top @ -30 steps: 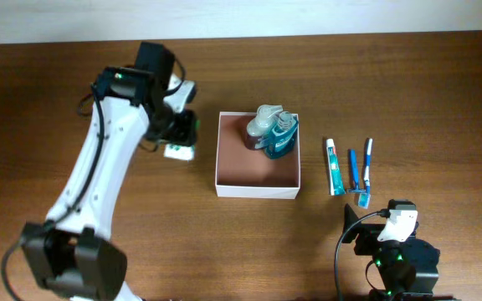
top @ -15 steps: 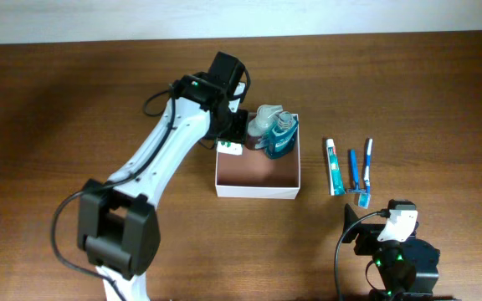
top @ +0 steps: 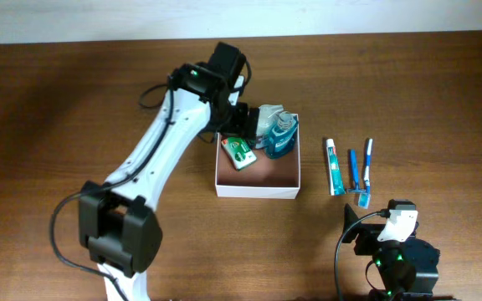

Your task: Pack container

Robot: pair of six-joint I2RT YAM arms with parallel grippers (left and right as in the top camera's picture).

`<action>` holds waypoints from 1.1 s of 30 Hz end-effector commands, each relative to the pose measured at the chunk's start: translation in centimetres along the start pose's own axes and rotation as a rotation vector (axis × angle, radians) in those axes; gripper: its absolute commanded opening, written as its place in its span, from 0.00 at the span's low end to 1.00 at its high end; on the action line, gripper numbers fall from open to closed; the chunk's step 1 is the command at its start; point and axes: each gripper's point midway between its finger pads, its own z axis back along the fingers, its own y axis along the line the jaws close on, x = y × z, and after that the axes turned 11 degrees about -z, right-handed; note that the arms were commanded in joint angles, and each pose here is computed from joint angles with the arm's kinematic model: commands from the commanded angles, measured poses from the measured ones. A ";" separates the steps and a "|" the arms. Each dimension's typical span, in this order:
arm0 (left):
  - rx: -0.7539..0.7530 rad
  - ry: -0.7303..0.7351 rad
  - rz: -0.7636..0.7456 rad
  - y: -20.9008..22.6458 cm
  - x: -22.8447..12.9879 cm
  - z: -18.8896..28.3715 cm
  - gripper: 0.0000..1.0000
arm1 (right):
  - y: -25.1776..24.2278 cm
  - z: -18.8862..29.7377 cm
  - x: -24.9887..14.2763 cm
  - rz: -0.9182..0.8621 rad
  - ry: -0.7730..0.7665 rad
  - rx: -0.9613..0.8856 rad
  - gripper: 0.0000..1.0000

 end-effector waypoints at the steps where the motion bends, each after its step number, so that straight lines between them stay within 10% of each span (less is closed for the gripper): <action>1: 0.118 -0.138 -0.014 1.6 0.8 8.4 0.99 | -0.1 -0.1 -0.1 -0.003 -0.002 -0.003 0.99; 14: 0.298 -0.389 0.019 4.2 -12.0 28.2 0.99 | -0.1 -0.1 -0.1 -0.003 -0.002 -0.003 0.99; 24: 0.286 -0.533 0.030 4.1 -15.3 32.3 0.99 | 0.1 0.0 0.6 0.000 -0.031 0.007 0.99; 33: 0.285 -0.545 0.031 4.1 -15.6 32.6 0.99 | 7.1 2.5 3.2 -0.132 -0.021 0.371 0.99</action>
